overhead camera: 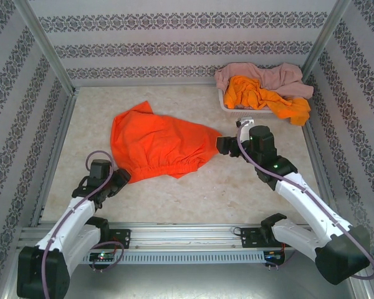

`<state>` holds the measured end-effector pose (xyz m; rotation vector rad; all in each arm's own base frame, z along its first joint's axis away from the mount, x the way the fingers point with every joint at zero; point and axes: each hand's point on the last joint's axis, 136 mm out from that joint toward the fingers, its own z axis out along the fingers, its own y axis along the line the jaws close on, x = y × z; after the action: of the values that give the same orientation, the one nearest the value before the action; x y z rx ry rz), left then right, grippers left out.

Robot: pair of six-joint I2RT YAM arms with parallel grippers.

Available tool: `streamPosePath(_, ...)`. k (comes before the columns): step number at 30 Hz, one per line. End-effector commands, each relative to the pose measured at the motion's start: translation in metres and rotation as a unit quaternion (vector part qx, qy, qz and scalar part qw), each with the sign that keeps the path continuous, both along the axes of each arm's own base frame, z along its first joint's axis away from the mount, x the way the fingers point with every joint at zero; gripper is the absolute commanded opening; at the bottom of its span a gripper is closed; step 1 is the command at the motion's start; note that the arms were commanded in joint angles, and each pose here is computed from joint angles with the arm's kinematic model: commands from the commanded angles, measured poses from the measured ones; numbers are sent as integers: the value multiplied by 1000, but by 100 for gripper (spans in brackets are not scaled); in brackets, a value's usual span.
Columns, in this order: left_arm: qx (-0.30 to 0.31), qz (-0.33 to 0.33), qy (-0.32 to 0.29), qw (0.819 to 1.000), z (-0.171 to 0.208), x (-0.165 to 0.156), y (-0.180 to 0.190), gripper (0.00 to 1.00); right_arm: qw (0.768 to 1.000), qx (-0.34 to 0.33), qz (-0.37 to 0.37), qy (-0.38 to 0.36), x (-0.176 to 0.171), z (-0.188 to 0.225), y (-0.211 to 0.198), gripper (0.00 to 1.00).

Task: Fold and stack the shorts

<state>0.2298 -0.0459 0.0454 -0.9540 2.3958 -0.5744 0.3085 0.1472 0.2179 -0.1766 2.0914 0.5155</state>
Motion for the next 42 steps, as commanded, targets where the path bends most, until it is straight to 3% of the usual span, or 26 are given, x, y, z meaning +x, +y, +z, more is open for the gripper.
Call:
streamPosePath(1, -4, -8, -9, 1000, -3, 9, -5, 47, 1000, 5, 2, -11, -4, 3, 2, 79)
streamPosePath(14, -18, -47, 7, 999, -12, 33, -24, 44, 1000, 1, 10, 20, -6, -17, 5, 78)
streamPosePath(28, 8, -90, 17, 996, -7, 41, -27, 26, 998, -6, 26, 53, -6, -38, 14, 77)
streamPosePath(36, 12, -101, 8, 995, 5, 48, -29, 0, 997, -16, 48, 65, -9, -47, 23, 76)
streamPosePath(42, 30, -99, -23, 994, 35, 54, -25, 0, 993, -44, 103, 47, -18, -46, 44, 73)
